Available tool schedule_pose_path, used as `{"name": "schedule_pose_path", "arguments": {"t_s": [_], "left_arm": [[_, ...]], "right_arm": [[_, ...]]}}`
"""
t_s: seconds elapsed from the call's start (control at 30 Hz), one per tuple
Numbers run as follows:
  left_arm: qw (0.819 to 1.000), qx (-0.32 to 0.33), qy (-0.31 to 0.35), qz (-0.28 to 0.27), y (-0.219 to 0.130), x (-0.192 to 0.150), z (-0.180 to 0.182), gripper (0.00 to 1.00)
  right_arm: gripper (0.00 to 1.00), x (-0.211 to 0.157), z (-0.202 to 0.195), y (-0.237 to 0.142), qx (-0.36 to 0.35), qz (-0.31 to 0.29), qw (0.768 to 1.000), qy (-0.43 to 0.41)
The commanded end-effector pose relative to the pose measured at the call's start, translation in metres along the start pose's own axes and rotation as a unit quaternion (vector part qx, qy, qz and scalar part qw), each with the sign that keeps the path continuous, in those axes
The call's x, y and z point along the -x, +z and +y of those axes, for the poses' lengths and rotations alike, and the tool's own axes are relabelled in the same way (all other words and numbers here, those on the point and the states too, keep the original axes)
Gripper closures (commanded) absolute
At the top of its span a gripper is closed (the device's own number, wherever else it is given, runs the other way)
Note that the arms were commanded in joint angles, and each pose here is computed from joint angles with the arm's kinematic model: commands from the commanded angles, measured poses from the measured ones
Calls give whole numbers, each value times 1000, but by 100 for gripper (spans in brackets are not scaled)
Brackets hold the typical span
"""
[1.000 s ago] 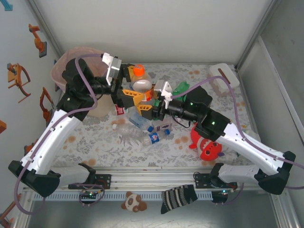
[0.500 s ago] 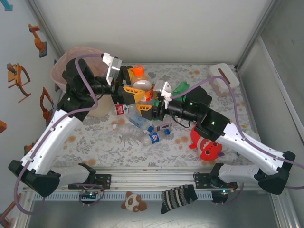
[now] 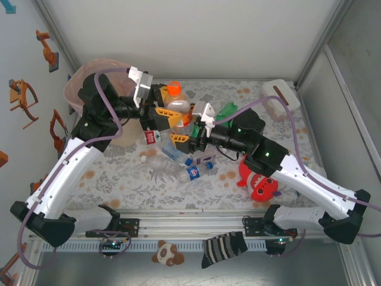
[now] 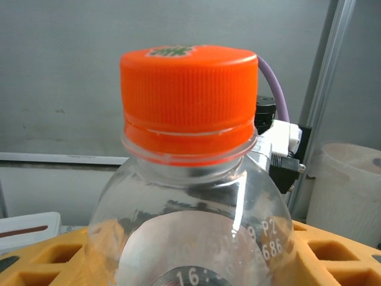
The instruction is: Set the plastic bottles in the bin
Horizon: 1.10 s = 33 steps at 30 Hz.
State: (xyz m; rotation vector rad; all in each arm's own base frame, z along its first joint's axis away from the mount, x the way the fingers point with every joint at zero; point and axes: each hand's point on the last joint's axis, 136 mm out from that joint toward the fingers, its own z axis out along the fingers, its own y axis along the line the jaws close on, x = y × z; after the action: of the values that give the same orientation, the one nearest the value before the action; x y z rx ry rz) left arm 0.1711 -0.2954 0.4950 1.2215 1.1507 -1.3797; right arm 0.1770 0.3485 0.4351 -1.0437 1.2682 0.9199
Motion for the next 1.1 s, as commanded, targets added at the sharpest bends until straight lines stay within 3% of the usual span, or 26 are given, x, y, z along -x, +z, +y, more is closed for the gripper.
{"name": "schedule_pose_path", "arguments": {"t_s": [0.0, 0.27, 0.47, 0.7, 1.07], "left_arm": [[999, 17, 41, -4, -5, 13, -7, 47], [987, 152, 40, 20, -25, 10, 36, 47], [954, 293, 33, 45, -63, 9, 81, 48], [886, 453, 19, 99, -128, 3, 134, 49], [774, 596, -19, 213, -227, -30, 193, 49]], "right_arm": [[16, 16, -2, -13, -14, -14, 1000, -8], [14, 10, -10, -32, -54, -5, 998, -7], [14, 9, -19, -45, -92, 5, 996, -19], [14, 8, -25, -48, -110, 12, 994, -27], [14, 4, -25, -44, -107, 21, 994, -30]]}}
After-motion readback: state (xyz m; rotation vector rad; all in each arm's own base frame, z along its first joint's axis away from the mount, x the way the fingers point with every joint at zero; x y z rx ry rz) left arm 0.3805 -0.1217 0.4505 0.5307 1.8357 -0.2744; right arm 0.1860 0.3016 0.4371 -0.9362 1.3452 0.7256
